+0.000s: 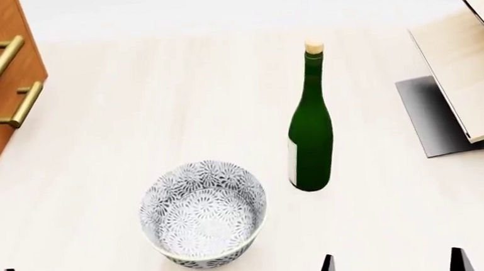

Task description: Put the wine bottle on the wine rack.

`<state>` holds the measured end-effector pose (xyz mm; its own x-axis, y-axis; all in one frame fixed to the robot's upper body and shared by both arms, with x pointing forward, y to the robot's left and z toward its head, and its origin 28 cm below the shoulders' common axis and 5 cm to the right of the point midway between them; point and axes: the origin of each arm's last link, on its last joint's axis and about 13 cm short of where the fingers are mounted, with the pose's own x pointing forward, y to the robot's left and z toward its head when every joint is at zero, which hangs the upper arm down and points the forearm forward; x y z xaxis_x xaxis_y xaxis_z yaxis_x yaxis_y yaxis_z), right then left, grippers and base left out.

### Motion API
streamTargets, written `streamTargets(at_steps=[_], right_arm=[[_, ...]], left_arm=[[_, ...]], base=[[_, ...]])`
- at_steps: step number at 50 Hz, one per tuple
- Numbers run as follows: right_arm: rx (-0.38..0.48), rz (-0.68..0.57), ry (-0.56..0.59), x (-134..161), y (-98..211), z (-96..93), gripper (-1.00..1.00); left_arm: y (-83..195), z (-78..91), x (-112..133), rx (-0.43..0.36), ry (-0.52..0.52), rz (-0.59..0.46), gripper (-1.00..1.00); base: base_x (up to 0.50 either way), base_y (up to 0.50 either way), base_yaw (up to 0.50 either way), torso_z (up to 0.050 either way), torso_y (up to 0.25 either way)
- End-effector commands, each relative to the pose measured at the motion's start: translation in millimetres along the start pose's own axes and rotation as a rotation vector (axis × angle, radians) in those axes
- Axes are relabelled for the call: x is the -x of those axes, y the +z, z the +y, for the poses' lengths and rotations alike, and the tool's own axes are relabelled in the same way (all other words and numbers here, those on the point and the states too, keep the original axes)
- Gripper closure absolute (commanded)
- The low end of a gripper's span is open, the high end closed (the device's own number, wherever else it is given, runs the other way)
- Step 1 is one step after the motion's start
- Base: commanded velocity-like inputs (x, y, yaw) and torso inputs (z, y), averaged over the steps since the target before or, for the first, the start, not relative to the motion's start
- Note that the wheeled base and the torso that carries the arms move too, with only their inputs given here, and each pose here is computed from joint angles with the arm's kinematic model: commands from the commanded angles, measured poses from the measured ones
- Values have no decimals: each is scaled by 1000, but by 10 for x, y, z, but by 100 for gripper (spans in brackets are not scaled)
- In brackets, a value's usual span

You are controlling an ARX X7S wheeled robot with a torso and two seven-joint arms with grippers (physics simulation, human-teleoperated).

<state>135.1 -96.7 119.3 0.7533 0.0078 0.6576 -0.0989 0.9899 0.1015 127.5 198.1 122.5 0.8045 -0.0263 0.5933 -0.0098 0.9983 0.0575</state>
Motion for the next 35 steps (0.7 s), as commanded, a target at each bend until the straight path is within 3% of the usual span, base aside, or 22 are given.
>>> streamTargets(at_steps=[1, 35], right_arm=[[2, 7, 1, -3, -11, 1, -100], [1, 9, 2, 5, -15, 4, -100]], left_arm=[[-5, -7, -1, 1, -6, 3, -100], [-9, -21, 12, -7, -9, 1, -100]], base=[[125, 0, 0, 0, 0], [129, 0, 0, 0, 0]])
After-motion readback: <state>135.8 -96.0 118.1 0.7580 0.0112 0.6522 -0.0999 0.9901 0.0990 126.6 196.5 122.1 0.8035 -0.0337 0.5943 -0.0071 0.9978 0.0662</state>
